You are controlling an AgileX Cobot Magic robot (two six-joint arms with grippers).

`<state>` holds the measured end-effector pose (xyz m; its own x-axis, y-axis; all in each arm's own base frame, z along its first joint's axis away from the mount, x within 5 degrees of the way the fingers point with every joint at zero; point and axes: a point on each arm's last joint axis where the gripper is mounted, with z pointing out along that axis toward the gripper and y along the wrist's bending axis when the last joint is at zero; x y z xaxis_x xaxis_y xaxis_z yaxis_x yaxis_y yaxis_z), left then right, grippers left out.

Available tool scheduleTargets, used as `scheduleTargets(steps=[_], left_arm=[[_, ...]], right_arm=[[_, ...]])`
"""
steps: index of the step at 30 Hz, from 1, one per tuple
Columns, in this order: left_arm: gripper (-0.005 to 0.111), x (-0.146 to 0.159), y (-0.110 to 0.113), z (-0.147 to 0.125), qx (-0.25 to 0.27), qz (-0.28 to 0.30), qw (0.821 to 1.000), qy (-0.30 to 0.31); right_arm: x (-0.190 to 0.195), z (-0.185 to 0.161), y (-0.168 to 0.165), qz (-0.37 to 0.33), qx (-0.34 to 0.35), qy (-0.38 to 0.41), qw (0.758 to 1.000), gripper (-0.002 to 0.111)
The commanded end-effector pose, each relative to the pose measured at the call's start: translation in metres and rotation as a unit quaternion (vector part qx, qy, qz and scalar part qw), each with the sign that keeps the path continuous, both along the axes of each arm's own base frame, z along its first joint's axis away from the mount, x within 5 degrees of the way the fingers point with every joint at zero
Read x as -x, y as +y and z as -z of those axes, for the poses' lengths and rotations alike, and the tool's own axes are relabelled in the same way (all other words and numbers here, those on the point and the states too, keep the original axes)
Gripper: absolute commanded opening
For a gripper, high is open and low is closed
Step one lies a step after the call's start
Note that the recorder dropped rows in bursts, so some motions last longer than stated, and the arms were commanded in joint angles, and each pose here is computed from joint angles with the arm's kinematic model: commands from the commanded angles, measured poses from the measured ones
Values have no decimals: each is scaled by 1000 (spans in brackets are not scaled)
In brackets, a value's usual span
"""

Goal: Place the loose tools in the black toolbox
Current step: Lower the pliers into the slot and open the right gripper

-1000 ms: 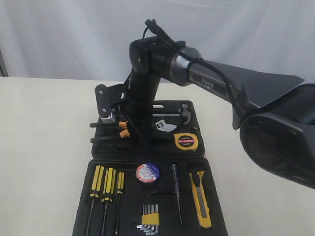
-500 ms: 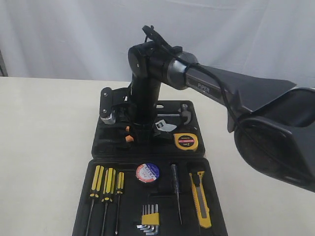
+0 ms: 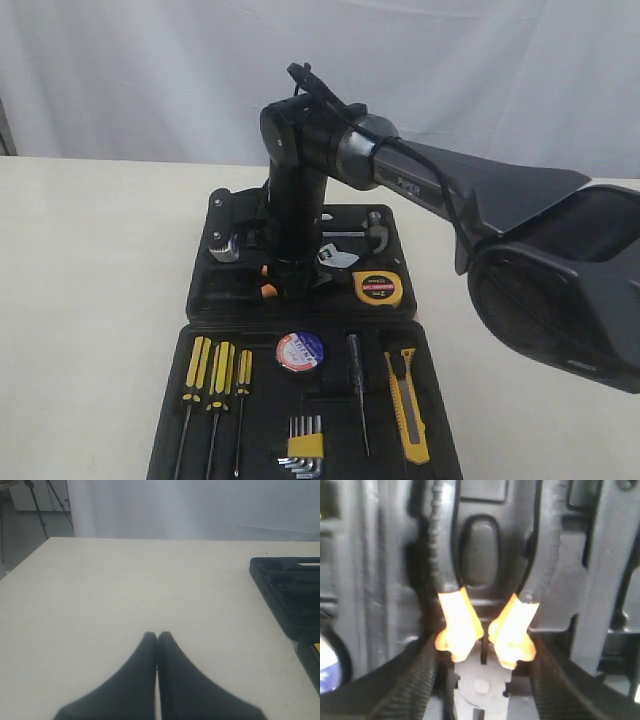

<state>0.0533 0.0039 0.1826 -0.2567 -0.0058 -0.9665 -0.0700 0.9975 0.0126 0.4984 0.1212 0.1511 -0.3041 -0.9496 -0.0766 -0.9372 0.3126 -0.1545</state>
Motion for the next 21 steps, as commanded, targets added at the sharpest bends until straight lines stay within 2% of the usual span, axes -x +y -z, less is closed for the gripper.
scheduleTargets(steps=[1, 9, 10, 11, 12, 13, 16, 21], left_arm=[[0, 0, 0, 0, 3, 2, 1000, -2], [0, 0, 0, 0, 3, 2, 1000, -2], [0, 0, 0, 0, 3, 2, 1000, -2], [0, 0, 0, 0, 3, 2, 1000, -2], [0, 0, 0, 0, 3, 2, 1000, -2], [0, 0, 0, 0, 3, 2, 1000, -2], [0, 0, 0, 0, 3, 2, 1000, -2], [0, 0, 0, 0, 3, 2, 1000, -2]], right_arm=[[0, 7, -3, -2, 19, 7, 1000, 0], [0, 7, -3, -7, 20, 7, 1000, 0], [0, 7, -4, -7, 21, 7, 1000, 9], [0, 7, -4, -7, 22, 6, 1000, 24], [0, 7, -4, -7, 22, 6, 1000, 45], [0, 7, -4, -7, 22, 6, 1000, 57], [-1, 7, -5, -9, 30, 4, 999, 57], [1, -29, -6, -7, 25, -33, 999, 57]])
